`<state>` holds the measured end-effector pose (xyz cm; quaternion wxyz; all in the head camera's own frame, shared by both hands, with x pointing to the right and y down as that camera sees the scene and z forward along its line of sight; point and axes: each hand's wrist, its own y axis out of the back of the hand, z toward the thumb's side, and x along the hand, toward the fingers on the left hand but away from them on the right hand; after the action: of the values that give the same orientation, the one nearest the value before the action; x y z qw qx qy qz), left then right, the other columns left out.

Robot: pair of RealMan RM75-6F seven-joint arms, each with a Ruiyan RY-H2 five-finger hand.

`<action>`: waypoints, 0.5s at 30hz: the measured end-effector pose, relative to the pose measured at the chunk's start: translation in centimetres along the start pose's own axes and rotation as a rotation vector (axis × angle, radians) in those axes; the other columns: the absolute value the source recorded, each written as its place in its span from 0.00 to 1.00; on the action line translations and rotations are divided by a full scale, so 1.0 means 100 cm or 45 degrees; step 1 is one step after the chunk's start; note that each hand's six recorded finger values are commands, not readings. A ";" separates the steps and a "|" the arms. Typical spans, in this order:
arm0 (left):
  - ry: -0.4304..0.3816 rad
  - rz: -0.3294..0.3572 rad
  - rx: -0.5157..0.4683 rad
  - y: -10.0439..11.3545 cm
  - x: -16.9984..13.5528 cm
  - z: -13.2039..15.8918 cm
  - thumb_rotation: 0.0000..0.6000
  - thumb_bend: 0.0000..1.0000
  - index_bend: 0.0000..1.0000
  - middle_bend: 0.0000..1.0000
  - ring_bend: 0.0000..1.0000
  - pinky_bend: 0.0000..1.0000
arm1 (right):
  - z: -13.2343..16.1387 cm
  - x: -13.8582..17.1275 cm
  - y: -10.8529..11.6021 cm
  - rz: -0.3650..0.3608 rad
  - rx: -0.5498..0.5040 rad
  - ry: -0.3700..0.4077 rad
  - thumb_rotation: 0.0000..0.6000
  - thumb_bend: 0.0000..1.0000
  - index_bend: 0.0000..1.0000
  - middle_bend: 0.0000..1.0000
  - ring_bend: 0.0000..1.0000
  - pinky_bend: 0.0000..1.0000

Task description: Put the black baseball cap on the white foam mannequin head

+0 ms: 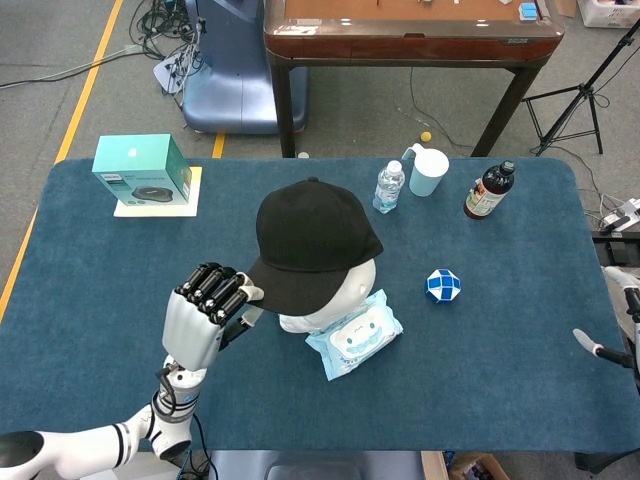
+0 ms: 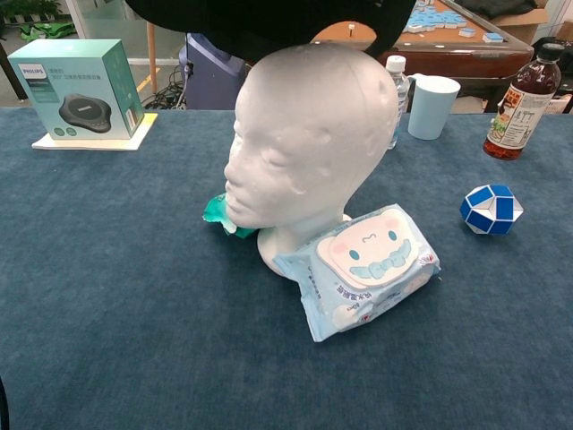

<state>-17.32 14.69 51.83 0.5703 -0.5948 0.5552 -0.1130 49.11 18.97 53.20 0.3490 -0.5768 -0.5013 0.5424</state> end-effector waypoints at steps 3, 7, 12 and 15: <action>-0.023 -0.002 0.001 -0.003 -0.006 0.006 1.00 0.43 0.87 0.64 0.52 0.51 | -0.002 -0.001 0.000 0.005 0.000 -0.010 1.00 0.00 0.18 0.23 0.18 0.42; -0.041 -0.014 -0.003 -0.007 -0.014 0.012 1.00 0.43 0.87 0.64 0.52 0.51 | -0.004 -0.003 -0.001 0.014 0.002 -0.018 1.00 0.00 0.18 0.23 0.18 0.42; -0.050 -0.037 0.002 -0.012 -0.023 0.016 1.00 0.43 0.87 0.64 0.52 0.51 | -0.005 -0.004 -0.002 0.022 0.003 -0.025 1.00 0.00 0.18 0.23 0.18 0.42; -0.045 -0.052 0.007 -0.014 -0.029 0.016 1.00 0.43 0.87 0.64 0.52 0.51 | -0.006 -0.005 -0.003 0.028 0.003 -0.031 1.00 0.00 0.18 0.23 0.18 0.42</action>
<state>-16.39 17.42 53.91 0.5793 -0.6063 0.5324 -0.1156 49.69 18.62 53.76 0.3376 -0.5753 -0.4985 0.5536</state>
